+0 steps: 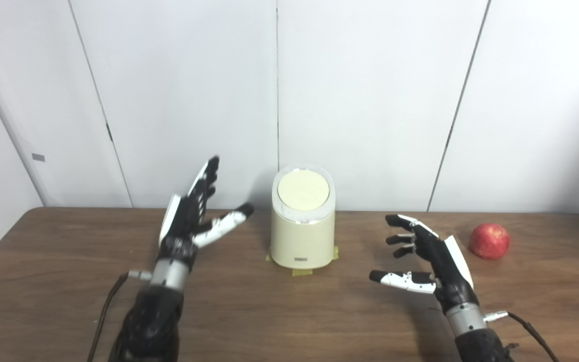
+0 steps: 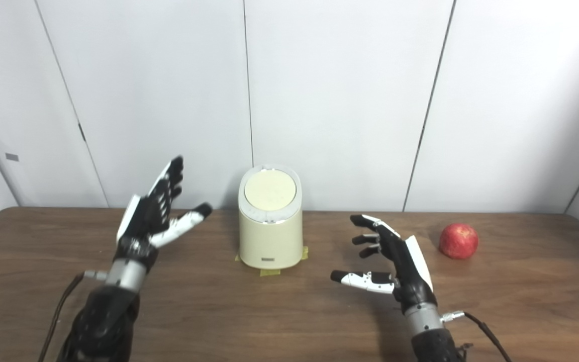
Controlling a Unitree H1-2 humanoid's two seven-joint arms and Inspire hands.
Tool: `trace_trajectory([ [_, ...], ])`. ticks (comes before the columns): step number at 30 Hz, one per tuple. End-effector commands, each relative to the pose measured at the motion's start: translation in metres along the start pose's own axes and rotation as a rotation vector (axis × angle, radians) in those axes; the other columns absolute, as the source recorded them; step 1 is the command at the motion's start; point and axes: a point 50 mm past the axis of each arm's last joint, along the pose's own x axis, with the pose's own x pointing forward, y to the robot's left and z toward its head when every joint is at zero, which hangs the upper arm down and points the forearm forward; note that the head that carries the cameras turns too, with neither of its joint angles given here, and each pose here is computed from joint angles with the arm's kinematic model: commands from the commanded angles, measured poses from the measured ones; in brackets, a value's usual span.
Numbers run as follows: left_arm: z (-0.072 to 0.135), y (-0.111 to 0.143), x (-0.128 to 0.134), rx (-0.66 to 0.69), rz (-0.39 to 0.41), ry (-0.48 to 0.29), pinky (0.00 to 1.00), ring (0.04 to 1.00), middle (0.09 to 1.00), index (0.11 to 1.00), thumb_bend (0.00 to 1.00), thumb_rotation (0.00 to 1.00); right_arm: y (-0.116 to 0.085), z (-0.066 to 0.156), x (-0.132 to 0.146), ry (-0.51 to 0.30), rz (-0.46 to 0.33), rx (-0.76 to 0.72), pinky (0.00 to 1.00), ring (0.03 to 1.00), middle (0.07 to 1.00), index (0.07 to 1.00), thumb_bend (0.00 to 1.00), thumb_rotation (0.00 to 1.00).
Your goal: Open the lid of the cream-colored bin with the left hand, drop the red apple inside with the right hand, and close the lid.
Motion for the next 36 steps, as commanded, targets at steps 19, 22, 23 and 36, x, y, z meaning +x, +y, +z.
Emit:
trace_trajectory([
  [19, 0.052, -0.049, 0.096, 0.364, 0.01, -0.097, 0.86, 1.0, 1.0, 1.0, 0.94, 0.31, -0.002, 0.025, 0.015, -0.089, -0.026, 0.005, 0.52, 0.65, 0.794, 0.758, 0.85, 0.22],
  [22, 0.052, -0.057, 0.098, 0.425, 0.001, -0.088, 0.84, 1.0, 1.0, 1.0, 0.93, 0.3, -0.001, 0.025, 0.015, -0.083, -0.029, 0.009, 0.51, 0.653, 0.797, 0.762, 0.84, 0.21],
  [23, 0.052, -0.059, 0.098, 0.453, -0.001, -0.085, 0.84, 1.0, 1.0, 1.0, 0.92, 0.31, -0.001, 0.026, 0.015, -0.084, -0.03, 0.01, 0.51, 0.654, 0.799, 0.763, 0.83, 0.21],
  [36, 0.038, -0.076, 0.104, 0.62, -0.036, -0.074, 0.94, 1.0, 1.0, 1.0, 0.95, 0.31, 0.002, 0.03, 0.014, -0.082, -0.038, 0.031, 0.49, 0.643, 0.795, 0.759, 0.83, 0.2],
])
